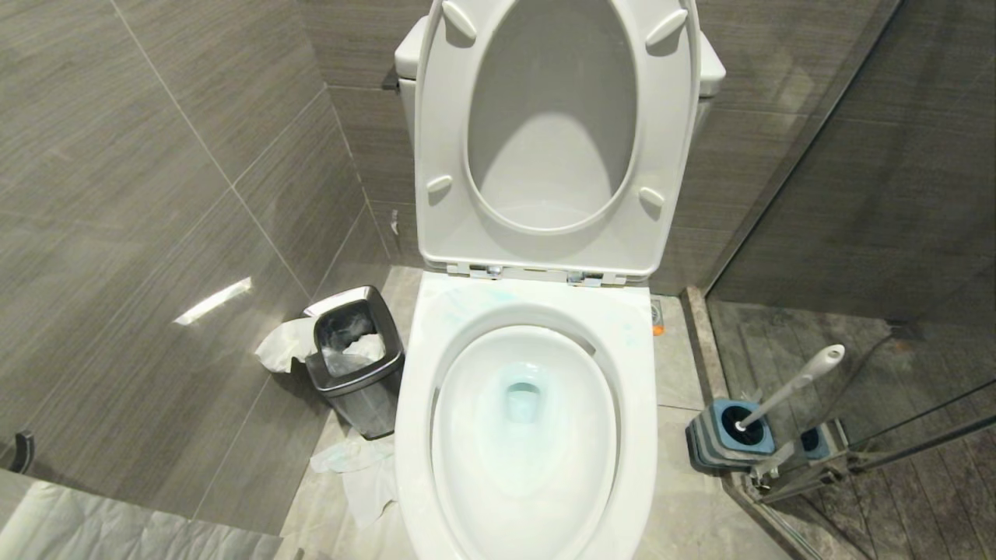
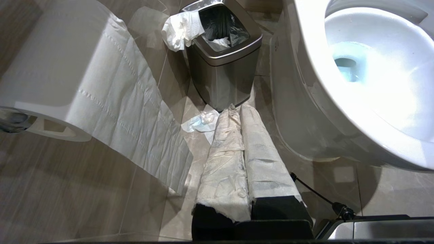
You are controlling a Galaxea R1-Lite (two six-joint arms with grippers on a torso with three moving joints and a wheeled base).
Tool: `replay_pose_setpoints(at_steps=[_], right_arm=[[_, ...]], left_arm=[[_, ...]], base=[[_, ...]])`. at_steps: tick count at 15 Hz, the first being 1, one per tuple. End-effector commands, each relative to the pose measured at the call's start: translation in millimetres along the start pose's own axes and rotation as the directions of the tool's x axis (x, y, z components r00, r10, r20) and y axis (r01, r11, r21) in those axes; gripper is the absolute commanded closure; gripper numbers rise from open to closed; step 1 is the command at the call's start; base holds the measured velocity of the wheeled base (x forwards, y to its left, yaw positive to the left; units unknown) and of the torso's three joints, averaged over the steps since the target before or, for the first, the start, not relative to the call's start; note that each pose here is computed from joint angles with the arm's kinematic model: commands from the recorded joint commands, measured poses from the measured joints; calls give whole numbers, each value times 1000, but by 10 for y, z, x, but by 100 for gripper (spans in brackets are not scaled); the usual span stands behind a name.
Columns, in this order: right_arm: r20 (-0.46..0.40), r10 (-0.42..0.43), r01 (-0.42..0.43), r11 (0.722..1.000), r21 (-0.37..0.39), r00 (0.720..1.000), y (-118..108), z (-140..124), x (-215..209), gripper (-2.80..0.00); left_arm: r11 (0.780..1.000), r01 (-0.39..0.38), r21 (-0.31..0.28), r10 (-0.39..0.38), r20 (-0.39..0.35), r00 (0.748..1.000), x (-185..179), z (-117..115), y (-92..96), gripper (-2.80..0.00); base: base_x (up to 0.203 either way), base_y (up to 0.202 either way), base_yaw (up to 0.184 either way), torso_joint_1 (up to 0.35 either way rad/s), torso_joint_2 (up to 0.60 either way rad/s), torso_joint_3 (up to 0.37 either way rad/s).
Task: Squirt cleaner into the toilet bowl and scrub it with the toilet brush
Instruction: Flush the toilet
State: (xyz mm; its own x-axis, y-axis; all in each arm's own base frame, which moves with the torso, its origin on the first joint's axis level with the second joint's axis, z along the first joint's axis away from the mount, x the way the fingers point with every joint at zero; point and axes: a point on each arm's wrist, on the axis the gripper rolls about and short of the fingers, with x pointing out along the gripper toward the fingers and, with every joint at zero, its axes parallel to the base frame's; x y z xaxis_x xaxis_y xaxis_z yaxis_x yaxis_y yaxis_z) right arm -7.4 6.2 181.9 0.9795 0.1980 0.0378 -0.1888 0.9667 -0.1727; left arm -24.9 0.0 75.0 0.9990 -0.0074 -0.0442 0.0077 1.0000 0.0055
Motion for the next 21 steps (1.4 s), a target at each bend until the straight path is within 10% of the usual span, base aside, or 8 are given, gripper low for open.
replay_pose_setpoints(at_steps=[1, 9, 21], right_arm=[[49, 3, -3, 1000, -6, 999, 34, -52, -105, 0], [115, -29, 25, 999, 31, 993, 127, -491, -314, 0], [-38, -165, 166, 986, 32, 986, 153, -999, -208, 0]], left_arm=[[1000, 0, 1, 0, -2, 1000, 1, 0, 0, 0], [1000, 0, 1, 0, -2, 1000, 1, 0, 0, 0], [1000, 0, 1, 0, -2, 1000, 1, 0, 0, 0]], base=[[0, 0, 0, 0, 0, 0], [0, 0, 0, 0, 0, 0], [0, 0, 0, 0, 0, 0]])
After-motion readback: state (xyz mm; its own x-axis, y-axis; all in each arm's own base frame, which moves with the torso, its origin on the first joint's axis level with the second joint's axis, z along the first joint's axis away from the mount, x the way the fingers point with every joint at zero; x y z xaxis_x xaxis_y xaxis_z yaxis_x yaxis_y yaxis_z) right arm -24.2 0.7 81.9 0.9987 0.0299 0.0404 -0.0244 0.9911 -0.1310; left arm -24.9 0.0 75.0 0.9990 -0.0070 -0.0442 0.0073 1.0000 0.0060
